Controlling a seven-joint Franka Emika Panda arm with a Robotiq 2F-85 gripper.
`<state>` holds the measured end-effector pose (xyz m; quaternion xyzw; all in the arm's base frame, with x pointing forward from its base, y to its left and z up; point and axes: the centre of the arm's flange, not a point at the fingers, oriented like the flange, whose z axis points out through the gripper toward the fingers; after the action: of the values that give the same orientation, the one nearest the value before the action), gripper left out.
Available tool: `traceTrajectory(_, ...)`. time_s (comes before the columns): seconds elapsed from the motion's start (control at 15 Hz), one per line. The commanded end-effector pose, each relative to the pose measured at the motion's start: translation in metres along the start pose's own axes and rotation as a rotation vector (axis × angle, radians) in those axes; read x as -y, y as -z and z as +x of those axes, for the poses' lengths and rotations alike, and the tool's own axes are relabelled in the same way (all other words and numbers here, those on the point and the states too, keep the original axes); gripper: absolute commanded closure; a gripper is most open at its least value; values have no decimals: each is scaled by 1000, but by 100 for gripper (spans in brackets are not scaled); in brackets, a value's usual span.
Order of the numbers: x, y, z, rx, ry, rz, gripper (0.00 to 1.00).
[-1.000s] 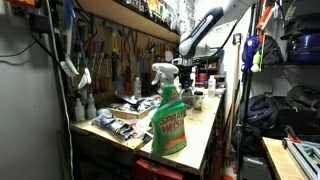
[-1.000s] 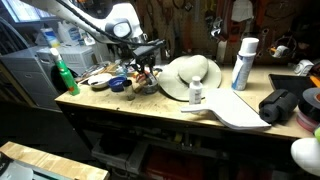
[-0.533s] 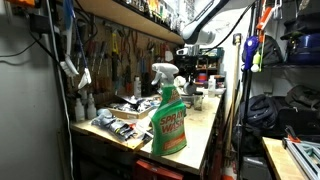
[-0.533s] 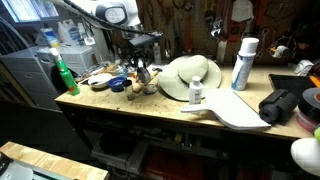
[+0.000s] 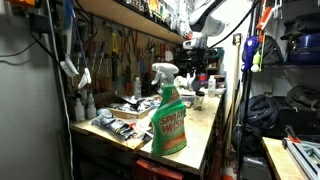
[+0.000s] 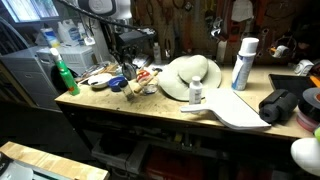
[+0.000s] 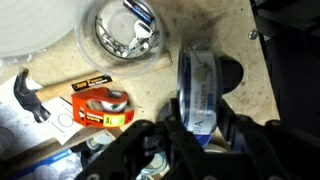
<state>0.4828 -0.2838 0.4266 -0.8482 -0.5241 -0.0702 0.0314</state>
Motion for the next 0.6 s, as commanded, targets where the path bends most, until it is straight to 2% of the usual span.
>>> traceTrajectory(0.0, 51, 5, 26, -89, 104, 16, 86)
traceTrajectory(0.13, 69, 3, 51, -108, 154, 4, 86)
traceTrajectory(0.27, 75, -5, 76, -88, 143, -51, 86)
traceTrajectory(0.4, 73, -14, 100, -69, 107, -126, 86)
traceTrajectory(0.53, 68, -21, 120, -54, 62, -258, 86)
